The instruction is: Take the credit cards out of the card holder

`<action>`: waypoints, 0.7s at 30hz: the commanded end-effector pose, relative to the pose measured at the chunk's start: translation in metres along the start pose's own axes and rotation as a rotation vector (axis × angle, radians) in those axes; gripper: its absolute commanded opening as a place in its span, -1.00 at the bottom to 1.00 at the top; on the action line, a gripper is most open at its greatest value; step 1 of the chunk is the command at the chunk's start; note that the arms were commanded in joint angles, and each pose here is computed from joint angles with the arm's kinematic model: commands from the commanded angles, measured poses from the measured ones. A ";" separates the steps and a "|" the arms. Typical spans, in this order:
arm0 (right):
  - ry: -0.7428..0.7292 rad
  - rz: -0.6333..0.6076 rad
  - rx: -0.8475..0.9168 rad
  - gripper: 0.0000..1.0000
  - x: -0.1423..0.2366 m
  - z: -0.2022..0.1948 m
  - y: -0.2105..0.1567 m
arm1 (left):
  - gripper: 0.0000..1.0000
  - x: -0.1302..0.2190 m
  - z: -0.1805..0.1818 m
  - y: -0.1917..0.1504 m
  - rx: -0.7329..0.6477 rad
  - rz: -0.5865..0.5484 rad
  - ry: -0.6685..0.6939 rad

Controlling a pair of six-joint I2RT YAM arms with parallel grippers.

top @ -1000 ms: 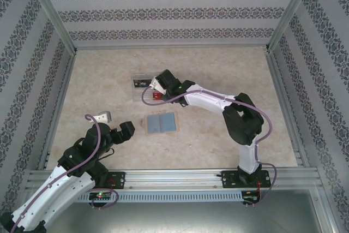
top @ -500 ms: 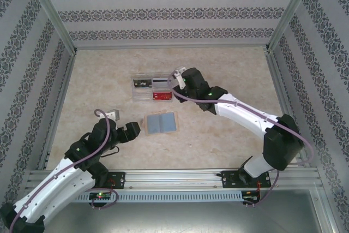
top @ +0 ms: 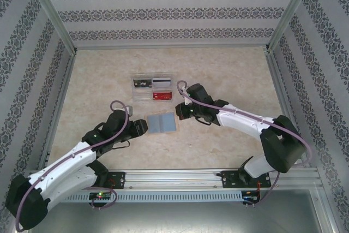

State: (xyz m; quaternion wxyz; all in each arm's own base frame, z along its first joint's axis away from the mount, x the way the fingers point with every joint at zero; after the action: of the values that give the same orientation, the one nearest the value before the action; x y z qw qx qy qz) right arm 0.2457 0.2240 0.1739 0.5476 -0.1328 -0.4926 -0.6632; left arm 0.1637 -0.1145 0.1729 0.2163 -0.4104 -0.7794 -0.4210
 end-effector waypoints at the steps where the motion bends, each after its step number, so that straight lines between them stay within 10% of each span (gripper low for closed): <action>1: -0.033 0.054 -0.049 -1.00 -0.021 -0.009 -0.018 | 0.03 -0.010 -0.010 0.008 0.025 -0.022 -0.068; 21: -0.109 0.133 -0.075 -1.00 -0.053 -0.033 -0.047 | -0.09 -0.067 -0.018 0.015 0.015 0.092 -0.012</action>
State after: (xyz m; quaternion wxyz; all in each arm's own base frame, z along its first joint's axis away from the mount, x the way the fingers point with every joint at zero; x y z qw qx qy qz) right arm 0.2365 0.2247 0.1026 0.5616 -0.2185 -0.4851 -0.6336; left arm 0.2033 -0.1465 0.1319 0.2676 -0.4481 -0.7516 -0.4034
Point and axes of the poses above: each hand's point on the last joint's axis, 136 mm out from that joint toward the fingers, its own x axis back along the fingers, its own z axis along the line the jaws close on, y = z × x, the point moved 10 cm from there along x, back along the fingers, and after that the axes turned 3 degrees about -x, right-handed, at the moved point
